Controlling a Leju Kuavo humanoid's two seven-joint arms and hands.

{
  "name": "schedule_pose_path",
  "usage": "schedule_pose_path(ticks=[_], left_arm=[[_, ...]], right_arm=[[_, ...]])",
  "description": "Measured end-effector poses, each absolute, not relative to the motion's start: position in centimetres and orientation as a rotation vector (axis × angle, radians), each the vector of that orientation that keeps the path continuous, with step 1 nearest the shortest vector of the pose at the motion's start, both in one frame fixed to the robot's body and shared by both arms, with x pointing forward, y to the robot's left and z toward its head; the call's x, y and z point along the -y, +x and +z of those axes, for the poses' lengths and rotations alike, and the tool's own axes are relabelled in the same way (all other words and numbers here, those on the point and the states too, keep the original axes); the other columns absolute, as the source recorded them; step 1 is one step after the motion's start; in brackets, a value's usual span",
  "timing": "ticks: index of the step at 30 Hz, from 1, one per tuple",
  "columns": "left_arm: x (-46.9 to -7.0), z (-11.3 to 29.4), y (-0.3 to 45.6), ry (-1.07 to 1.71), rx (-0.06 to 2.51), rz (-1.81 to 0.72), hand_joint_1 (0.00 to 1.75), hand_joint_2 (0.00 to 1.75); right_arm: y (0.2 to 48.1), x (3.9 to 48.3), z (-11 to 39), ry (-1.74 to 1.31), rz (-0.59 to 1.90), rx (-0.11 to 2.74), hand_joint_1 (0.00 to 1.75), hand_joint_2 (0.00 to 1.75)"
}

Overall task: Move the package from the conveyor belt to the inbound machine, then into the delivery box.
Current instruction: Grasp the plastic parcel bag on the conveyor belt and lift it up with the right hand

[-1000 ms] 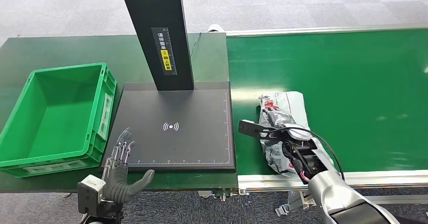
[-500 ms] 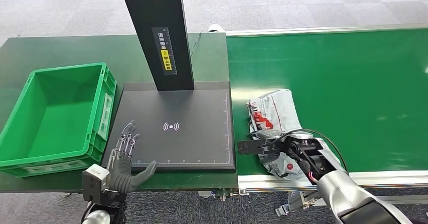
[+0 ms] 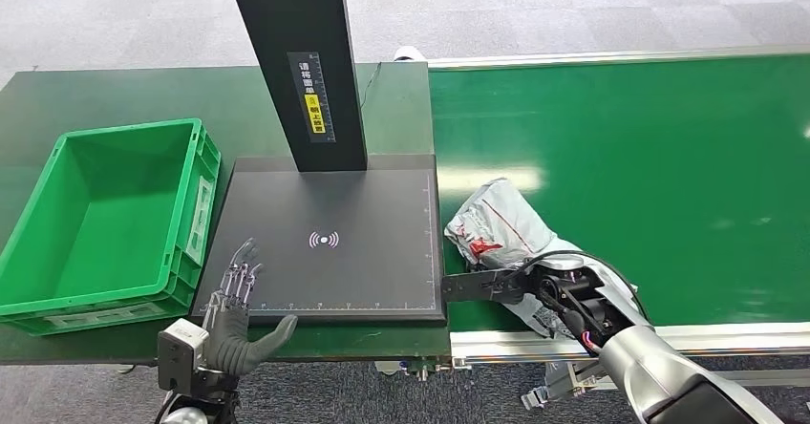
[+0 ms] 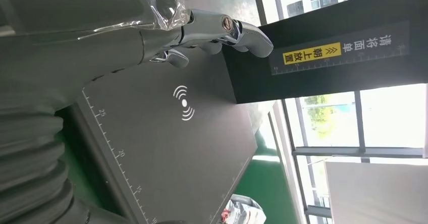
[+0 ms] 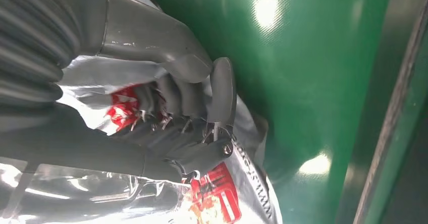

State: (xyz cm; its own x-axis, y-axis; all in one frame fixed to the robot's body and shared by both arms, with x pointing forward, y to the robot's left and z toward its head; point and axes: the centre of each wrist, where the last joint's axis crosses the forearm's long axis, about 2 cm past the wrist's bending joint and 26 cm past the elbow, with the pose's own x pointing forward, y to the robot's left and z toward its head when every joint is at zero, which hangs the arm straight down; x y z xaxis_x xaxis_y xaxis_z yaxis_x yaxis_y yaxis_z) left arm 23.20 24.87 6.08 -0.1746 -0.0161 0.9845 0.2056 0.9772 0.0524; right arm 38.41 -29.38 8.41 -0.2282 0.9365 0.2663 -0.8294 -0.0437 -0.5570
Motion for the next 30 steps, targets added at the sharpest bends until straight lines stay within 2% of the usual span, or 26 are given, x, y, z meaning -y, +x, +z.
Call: schedule_pose_path(ticks=[13,15,17,19,30], left_arm=[[-25.1,5.7,21.3,-0.131,1.744,-0.188,0.0,1.75],[-25.1,5.6,21.1,-0.13,1.746,-0.188,0.0,1.75],[-25.2,5.6,20.9,-0.128,1.749,-0.189,0.0,1.75],[-25.2,5.7,20.8,-0.124,1.752,-0.19,0.0,1.75],[-25.6,5.9,20.4,-0.083,1.743,-0.176,0.0,1.75]], right_arm=[[39.9,27.6,11.0,-0.296,1.576,1.028,1.75,1.75],[40.1,27.2,11.5,-0.312,1.565,1.076,1.63,1.75],[40.2,26.8,11.9,-0.335,1.558,1.099,0.76,1.75],[40.3,26.5,12.2,-0.366,1.557,1.089,0.0,1.75],[41.6,28.3,13.4,-0.63,1.591,0.834,0.0,1.75]])
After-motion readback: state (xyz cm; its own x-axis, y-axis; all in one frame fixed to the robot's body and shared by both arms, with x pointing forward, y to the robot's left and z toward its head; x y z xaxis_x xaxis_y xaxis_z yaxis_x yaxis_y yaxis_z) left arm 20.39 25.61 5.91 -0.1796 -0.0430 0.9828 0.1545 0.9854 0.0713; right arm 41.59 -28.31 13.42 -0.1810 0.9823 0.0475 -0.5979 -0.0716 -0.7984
